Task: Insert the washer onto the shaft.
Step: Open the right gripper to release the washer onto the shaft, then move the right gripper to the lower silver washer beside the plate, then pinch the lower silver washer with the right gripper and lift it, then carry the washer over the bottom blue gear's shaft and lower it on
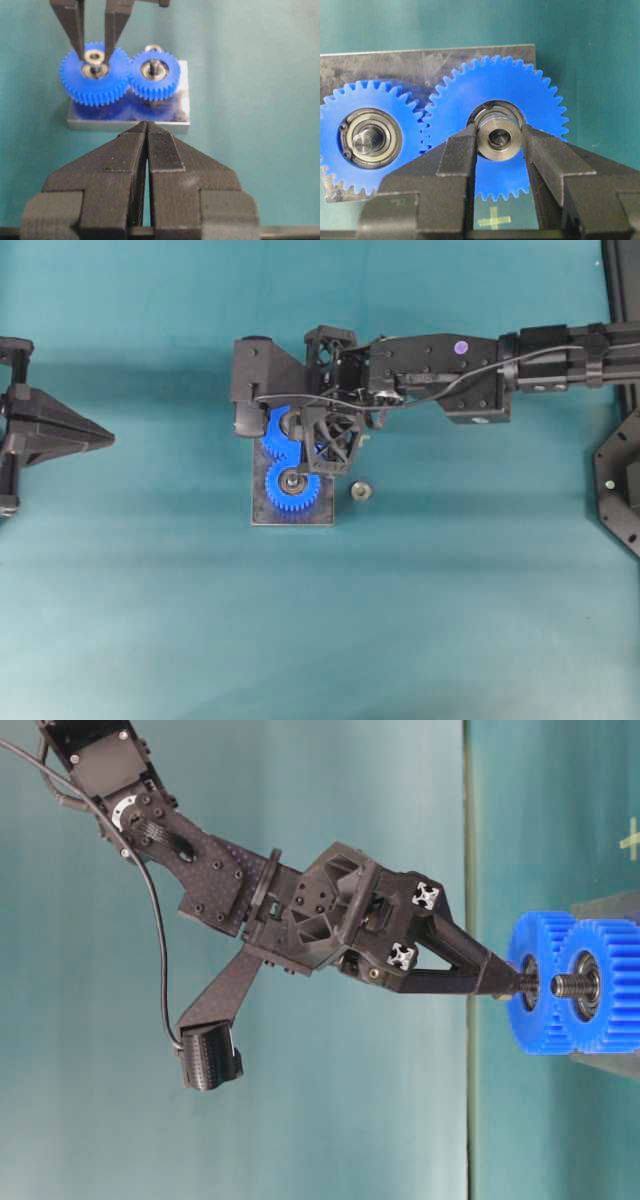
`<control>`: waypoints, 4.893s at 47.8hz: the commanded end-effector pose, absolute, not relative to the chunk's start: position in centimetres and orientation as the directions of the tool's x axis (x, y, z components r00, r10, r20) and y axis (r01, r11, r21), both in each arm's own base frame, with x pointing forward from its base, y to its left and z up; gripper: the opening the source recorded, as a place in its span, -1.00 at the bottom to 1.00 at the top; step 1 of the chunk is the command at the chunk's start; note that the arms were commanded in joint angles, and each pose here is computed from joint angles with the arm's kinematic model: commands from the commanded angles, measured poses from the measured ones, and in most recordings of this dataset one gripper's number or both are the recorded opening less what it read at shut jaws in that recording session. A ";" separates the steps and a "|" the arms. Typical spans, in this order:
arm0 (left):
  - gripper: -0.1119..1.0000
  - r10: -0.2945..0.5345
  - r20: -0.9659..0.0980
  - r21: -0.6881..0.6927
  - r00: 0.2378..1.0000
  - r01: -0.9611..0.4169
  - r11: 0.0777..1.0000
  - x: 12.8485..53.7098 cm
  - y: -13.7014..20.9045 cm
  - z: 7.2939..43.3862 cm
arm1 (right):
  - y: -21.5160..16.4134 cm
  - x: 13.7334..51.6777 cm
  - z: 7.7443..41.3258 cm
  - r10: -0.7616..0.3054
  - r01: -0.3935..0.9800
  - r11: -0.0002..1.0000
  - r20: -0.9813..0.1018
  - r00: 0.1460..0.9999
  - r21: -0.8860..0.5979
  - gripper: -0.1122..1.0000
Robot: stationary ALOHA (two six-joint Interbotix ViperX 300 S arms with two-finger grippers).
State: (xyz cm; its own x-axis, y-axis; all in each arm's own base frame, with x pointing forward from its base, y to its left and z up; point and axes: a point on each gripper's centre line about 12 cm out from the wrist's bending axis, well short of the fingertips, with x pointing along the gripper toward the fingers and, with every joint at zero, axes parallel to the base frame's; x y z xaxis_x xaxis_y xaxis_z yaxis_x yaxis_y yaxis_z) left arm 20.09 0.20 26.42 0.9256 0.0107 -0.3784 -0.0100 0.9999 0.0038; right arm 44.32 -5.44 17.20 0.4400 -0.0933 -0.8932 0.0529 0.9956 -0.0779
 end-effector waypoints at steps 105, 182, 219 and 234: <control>-0.79 0.014 -0.357 0.001 0.934 -0.014 1.000 19.9 0.3 26.7 | 0.7 37.1 15.8 -0.032 0.038 0.999 -0.933 0.358 -0.020 0.52; -0.79 0.014 -0.358 -0.032 0.933 -0.027 0.999 19.9 0.3 26.7 | -0.9 38.2 13.2 -0.057 0.102 0.994 -0.951 0.304 -0.027 -0.20; -0.79 0.014 -0.360 -0.032 0.933 -0.027 0.999 19.7 0.3 26.5 | 0.5 44.5 21.0 -0.094 0.030 0.996 -0.901 0.423 -0.090 -0.21; -0.79 0.014 -0.356 -0.031 0.935 -0.027 0.999 19.6 0.3 26.5 | 1.1 45.0 20.4 -0.089 0.017 0.996 -0.905 0.416 -0.090 -0.20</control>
State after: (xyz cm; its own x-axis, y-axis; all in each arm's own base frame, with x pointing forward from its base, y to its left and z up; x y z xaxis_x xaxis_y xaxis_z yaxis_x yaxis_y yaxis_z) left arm 19.43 0.19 25.97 0.9285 0.0107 -0.3713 -0.0242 0.9992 -0.0318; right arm 44.48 0.67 18.71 0.3718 -0.0941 -0.9235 0.0295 0.9955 -0.0895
